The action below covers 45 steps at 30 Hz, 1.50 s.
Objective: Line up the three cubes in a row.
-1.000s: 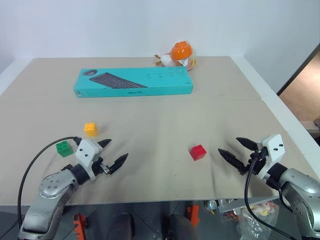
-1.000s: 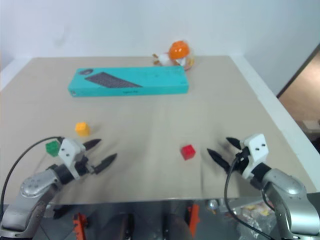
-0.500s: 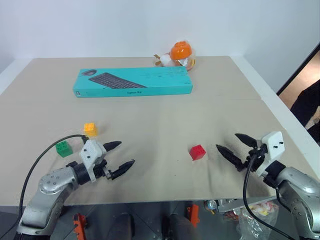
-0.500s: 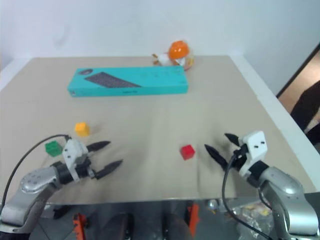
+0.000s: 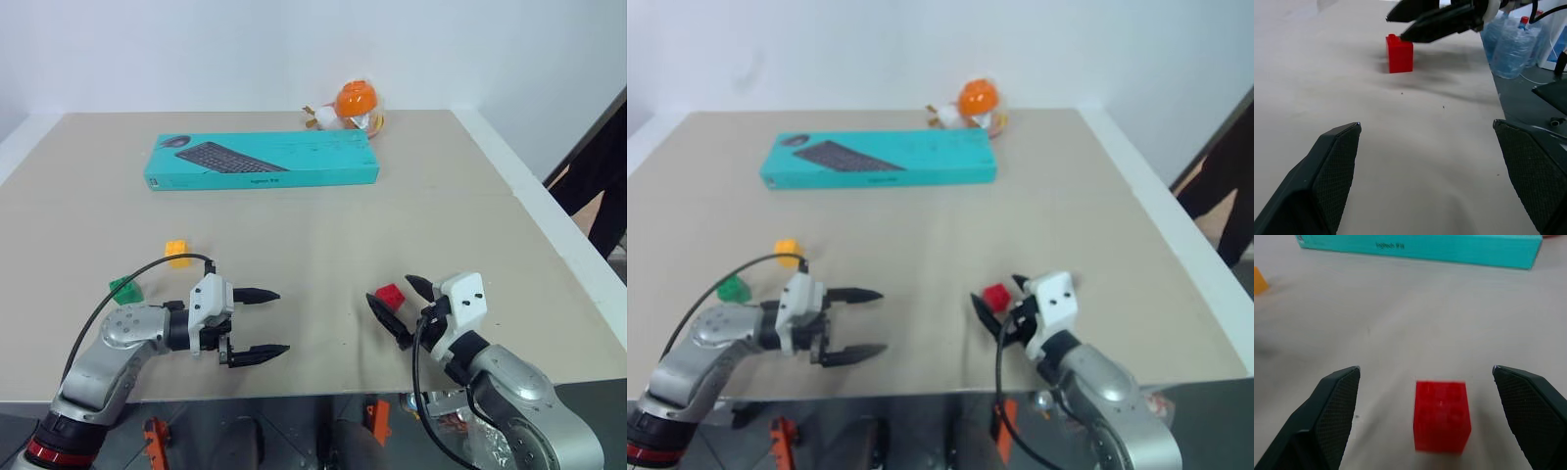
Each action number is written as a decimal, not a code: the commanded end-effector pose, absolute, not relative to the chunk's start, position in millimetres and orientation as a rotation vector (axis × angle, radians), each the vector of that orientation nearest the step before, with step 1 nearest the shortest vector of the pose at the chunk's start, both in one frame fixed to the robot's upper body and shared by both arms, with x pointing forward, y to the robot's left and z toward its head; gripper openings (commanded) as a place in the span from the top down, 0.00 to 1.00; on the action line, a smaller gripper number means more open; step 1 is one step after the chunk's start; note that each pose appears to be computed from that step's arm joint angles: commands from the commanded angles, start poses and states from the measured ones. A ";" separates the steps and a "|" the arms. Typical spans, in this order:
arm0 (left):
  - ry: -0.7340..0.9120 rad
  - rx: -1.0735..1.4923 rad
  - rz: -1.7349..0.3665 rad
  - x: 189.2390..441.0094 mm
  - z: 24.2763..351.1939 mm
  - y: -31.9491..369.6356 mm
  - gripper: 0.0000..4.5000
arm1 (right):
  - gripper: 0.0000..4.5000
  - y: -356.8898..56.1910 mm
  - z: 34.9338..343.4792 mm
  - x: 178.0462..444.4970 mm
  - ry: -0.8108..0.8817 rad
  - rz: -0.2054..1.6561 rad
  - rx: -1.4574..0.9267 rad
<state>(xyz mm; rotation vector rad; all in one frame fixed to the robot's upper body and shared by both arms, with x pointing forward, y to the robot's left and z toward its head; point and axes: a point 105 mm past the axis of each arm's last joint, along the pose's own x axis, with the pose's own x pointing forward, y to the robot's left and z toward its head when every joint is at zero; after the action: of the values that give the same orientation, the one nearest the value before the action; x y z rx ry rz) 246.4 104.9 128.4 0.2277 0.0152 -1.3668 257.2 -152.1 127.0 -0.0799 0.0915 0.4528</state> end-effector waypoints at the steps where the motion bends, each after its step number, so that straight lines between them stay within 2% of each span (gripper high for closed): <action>1: -0.017 0.236 -1.398 244.9 133.5 98.5 0.01 | 0.00 -154.5 128.6 257.5 0.068 0.432 -0.087; 11: -0.023 0.241 -1.412 241.0 128.1 92.7 0.01 | 0.00 -155.4 108.5 264.7 0.112 0.412 -0.040; 14: -0.023 0.241 -1.407 241.0 127.2 92.8 0.00 | 0.18 -156.6 106.1 268.2 0.113 0.405 -0.034; 21: -0.018 0.234 -1.383 242.2 124.1 94.6 0.00 | 0.72 -151.3 109.6 270.0 0.095 0.415 -0.035; 24: -0.021 0.215 -1.345 244.3 124.4 97.3 0.00 | 0.72 -145.6 118.5 268.6 0.072 0.454 -0.063; 26: -0.020 0.202 -1.304 249.2 125.3 102.6 0.00 | 0.72 -133.5 134.5 270.5 0.041 0.570 -0.050; 33: -0.008 0.215 -1.181 266.8 118.8 124.5 0.00 | 0.72 -90.3 170.4 299.1 0.024 1.115 -0.266; 36: -0.011 0.224 -1.139 272.1 117.7 133.5 0.00 | 0.72 -83.4 170.7 314.0 0.065 1.254 -0.322; 41: -0.026 0.222 -1.065 272.5 119.4 143.4 0.00 | 0.72 -79.3 154.0 339.2 0.149 1.400 -0.446; 45: -0.032 0.217 -1.019 268.4 119.9 147.6 0.00 | 0.72 -69.6 148.1 343.6 0.161 1.477 -0.465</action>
<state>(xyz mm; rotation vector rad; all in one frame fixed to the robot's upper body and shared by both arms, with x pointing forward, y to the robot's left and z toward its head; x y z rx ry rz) 270.0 146.9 106.1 0.1877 0.0300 -1.0368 344.2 -76.0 138.2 -0.4287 0.2056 1.4263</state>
